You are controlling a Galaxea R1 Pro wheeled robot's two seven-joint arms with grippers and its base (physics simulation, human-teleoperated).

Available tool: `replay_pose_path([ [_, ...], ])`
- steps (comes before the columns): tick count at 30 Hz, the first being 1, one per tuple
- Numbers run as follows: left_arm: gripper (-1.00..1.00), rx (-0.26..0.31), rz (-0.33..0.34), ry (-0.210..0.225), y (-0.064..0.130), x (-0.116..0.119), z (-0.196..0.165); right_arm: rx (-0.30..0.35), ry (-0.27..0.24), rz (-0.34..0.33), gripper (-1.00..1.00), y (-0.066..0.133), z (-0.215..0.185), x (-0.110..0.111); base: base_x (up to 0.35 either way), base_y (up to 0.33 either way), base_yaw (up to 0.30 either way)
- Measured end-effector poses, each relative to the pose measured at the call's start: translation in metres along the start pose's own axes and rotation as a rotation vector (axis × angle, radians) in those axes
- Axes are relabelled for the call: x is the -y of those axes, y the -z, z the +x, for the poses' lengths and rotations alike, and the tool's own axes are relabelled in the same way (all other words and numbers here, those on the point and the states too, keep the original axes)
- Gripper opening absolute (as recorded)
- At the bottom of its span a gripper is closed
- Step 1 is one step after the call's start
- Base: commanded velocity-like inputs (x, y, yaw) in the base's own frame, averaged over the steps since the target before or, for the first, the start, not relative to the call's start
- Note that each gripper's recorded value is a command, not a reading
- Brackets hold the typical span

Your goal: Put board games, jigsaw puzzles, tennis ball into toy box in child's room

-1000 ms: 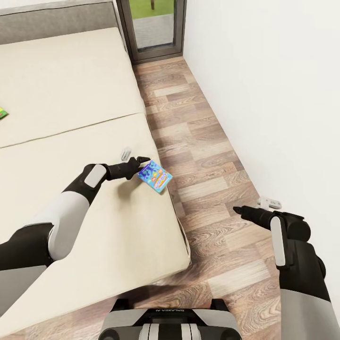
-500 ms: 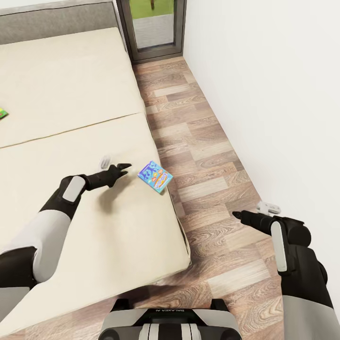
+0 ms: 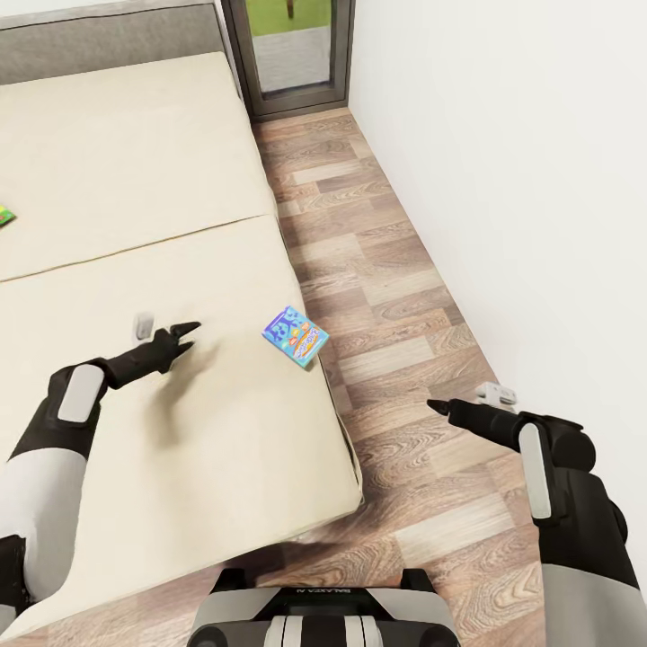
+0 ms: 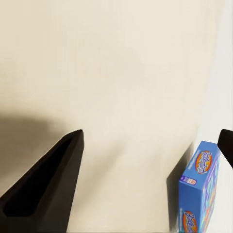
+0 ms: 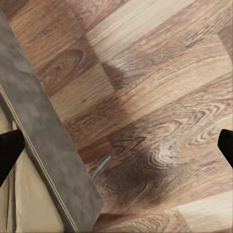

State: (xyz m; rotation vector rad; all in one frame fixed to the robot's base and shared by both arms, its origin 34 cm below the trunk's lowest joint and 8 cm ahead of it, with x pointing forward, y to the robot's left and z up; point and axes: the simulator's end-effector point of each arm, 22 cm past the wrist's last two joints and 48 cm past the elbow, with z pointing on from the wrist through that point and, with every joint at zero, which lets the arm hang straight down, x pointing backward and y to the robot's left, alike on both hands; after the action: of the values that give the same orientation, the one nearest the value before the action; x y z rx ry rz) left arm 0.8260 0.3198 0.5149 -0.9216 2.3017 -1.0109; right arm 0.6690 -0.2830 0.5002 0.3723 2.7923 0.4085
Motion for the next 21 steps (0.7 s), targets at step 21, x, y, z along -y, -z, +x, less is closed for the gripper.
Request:
replay_pose_path([
  [21,1.00,0.006,0.074,-0.163,0.057,0.052,-0.004,0.001,-0.082,-0.032,1.00,0.003,0.000,0.023,0.000,0.000,0.000],
])
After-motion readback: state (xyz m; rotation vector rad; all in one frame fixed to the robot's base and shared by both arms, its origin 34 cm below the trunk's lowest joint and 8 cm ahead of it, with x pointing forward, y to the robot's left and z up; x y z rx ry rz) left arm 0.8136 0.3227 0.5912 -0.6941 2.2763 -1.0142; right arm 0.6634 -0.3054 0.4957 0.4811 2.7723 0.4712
